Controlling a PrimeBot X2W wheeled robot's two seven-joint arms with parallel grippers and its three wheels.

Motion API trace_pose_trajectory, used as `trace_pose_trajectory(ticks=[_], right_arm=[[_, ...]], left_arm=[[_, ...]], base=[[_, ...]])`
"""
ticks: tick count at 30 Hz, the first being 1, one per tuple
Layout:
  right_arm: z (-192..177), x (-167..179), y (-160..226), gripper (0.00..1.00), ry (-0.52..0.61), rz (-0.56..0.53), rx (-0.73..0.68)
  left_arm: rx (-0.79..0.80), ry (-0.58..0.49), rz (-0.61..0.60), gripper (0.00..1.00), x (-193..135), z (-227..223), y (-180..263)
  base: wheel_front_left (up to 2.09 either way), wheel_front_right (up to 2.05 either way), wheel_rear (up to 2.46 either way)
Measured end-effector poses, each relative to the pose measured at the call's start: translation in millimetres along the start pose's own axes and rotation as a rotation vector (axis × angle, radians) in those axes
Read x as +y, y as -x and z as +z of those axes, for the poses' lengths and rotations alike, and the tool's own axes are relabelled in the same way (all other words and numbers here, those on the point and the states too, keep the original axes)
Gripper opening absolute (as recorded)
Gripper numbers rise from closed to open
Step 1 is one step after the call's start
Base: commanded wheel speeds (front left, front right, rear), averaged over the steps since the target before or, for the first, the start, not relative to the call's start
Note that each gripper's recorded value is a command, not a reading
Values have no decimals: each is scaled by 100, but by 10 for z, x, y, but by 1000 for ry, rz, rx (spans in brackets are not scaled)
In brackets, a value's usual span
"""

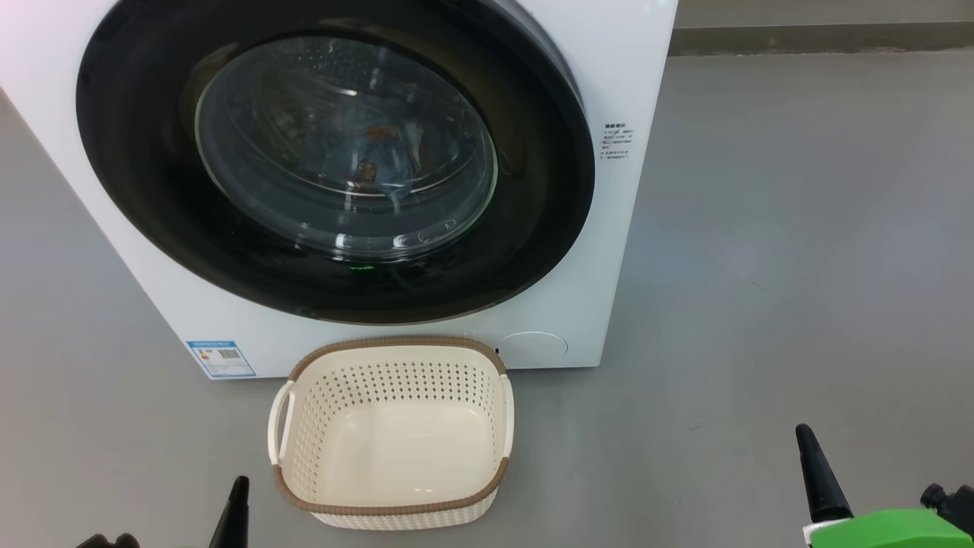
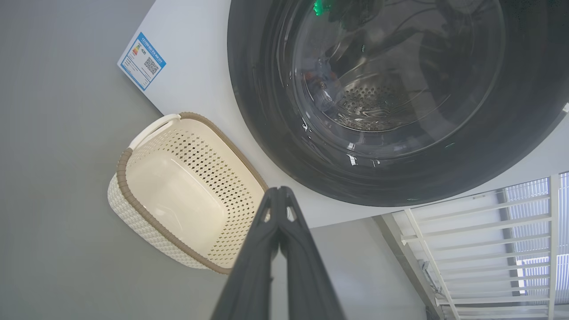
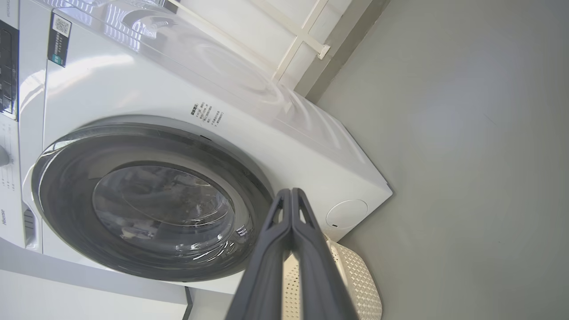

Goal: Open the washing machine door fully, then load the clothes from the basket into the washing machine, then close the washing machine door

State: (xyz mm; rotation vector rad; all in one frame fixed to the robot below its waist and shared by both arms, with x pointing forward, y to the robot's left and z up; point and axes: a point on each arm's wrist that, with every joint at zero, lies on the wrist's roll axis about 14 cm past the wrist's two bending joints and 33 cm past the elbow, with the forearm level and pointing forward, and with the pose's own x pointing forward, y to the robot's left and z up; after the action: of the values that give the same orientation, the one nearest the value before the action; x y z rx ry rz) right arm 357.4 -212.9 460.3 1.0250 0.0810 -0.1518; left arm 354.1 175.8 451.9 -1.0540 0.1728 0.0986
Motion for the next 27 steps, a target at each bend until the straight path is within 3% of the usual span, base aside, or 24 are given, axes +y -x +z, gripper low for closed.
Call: trace_pose_trajectory(ticks=[27], right_arm=[[15, 104, -69, 0, -317, 29, 22]], left_arm=[[4, 302, -53, 0, -128, 121, -99]], base=[[0, 0, 0]])
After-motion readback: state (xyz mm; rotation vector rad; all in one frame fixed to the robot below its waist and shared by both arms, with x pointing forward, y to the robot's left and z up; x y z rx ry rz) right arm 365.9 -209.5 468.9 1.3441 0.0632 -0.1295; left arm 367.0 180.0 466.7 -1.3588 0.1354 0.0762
